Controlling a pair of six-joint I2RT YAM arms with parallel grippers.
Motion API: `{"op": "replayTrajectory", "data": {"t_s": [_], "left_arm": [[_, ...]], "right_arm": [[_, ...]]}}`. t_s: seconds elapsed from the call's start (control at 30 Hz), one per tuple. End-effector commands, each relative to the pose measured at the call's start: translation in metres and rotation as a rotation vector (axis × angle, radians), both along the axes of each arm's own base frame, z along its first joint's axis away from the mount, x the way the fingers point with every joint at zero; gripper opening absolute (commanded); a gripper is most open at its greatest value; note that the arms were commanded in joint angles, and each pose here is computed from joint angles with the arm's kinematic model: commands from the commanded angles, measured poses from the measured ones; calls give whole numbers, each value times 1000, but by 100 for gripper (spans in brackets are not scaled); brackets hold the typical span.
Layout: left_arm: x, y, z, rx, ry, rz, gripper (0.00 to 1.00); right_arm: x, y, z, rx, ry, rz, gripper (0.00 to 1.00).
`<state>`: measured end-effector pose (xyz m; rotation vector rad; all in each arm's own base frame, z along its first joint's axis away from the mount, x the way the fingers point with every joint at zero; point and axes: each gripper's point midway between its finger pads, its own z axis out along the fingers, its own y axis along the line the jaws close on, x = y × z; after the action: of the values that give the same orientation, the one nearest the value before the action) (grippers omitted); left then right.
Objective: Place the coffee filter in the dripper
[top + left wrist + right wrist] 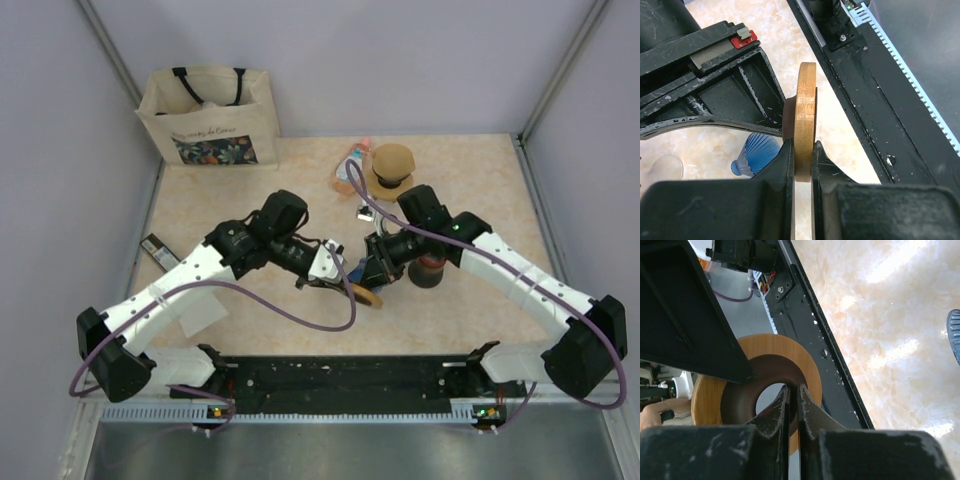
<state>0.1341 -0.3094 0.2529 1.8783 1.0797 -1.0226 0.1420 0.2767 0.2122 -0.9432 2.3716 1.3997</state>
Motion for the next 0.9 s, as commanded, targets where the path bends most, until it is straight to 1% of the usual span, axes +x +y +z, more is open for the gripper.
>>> {"op": "replayTrajectory", "data": {"t_s": [0.0, 0.1, 0.17, 0.27, 0.3, 0.33, 0.4, 0.47, 0.53, 0.63, 0.7, 0.73, 0.8, 0.87], "left_arm": [[-2, -2, 13, -26, 0, -3, 0], [-5, -2, 12, -46, 8, 0, 0], [-5, -2, 13, -61, 13, 23, 0], [-1, -3, 14, -87, 34, 82, 0], [2, -4, 18, -107, 60, 124, 0], [3, -6, 19, -113, 129, 185, 0], [19, -14, 33, -210, 190, 325, 0], [37, -17, 46, -310, 278, 476, 0], [51, -16, 59, -390, 413, 618, 0], [74, -9, 74, -458, 611, 793, 0], [82, -4, 82, -496, 734, 827, 0], [83, -2, 87, -524, 777, 813, 0], [83, 1, 95, -577, 855, 784, 0], [90, 7, 96, -609, 944, 795, 0]], "right_arm": [[18, 7, 33, 41, -133, -45, 17], [34, -1, 42, -4, -208, -137, 44], [42, -10, 51, -26, -265, -207, 56], [57, -34, 61, -70, -344, -336, 66], [62, -44, 63, -91, -376, -385, 70], [67, -53, 66, -102, -407, -439, 74], [76, -73, 70, -123, -469, -543, 83], [81, -87, 79, -101, -528, -640, 92], [79, -94, 89, -45, -599, -681, 96], [71, -94, 102, 85, -661, -702, 96], [68, -91, 102, 150, -652, -721, 96], [68, -88, 101, 182, -636, -729, 96], [68, -79, 100, 254, -573, -748, 96], [67, -69, 97, 298, -491, -740, 95]]}}
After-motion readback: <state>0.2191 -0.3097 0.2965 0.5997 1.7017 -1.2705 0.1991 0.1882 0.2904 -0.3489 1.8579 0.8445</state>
